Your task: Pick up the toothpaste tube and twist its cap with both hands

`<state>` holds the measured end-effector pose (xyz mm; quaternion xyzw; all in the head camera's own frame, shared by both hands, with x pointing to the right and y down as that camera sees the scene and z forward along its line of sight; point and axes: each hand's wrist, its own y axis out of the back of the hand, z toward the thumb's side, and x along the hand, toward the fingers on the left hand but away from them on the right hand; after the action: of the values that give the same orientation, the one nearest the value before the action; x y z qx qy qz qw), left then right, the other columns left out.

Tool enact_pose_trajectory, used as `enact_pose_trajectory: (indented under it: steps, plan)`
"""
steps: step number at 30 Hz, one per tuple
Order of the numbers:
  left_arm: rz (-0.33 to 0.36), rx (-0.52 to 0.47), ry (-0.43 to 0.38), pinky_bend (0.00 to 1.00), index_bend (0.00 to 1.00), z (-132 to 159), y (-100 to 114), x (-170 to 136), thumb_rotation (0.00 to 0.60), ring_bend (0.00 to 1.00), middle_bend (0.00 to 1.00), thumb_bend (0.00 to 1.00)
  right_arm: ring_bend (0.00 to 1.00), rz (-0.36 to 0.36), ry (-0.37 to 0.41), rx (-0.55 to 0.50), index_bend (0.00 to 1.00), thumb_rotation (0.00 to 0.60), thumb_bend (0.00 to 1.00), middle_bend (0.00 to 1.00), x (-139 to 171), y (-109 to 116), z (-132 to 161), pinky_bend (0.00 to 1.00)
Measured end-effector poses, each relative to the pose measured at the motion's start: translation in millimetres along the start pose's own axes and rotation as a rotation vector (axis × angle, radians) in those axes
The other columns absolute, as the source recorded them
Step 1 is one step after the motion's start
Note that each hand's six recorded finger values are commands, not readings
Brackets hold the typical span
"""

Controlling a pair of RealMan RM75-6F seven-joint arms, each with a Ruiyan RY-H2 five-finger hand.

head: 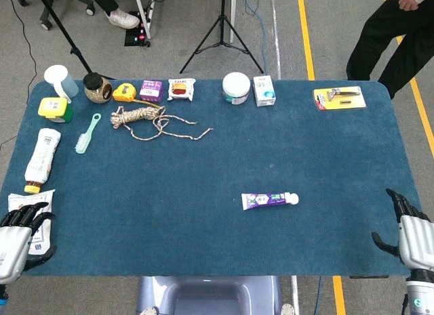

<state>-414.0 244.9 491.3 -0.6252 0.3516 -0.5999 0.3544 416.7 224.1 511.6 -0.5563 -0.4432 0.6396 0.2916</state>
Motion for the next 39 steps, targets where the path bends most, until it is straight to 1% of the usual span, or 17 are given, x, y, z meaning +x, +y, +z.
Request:
enact_pose_trajectory:
  steps: [8, 12, 26, 39]
  plan:
    - [-0.009, -0.011, 0.003, 0.21, 0.32, -1.5, -3.8, -1.2, 0.600, 0.17, 0.21, 0.18, 0.27, -0.003, -0.001, 0.002, 0.09, 0.600, 0.29, 0.17, 0.8, 0.7, 0.1, 0.30]
    - [0.021, -0.016, 0.015, 0.21, 0.32, -4.7, 0.4, -2.5, 0.600, 0.17, 0.21, 0.18, 0.27, -0.005, 0.001, -0.002, 0.09, 0.600, 0.29, 0.17, 1.4, 0.9, 0.7, 0.30]
    - [0.031, -0.024, 0.012, 0.21, 0.32, -5.2, 0.7, -1.9, 0.600, 0.17, 0.21, 0.18, 0.27, -0.008, -0.006, -0.003, 0.09, 0.600, 0.29, 0.17, 5.4, 2.4, -1.0, 0.30]
    - [0.078, -0.018, -0.007, 0.21, 0.32, -2.2, 11.6, 1.1, 0.600, 0.17, 0.21, 0.18, 0.27, -0.010, 0.004, -0.007, 0.08, 0.600, 0.29, 0.17, 0.0, 1.8, -0.9, 0.30]
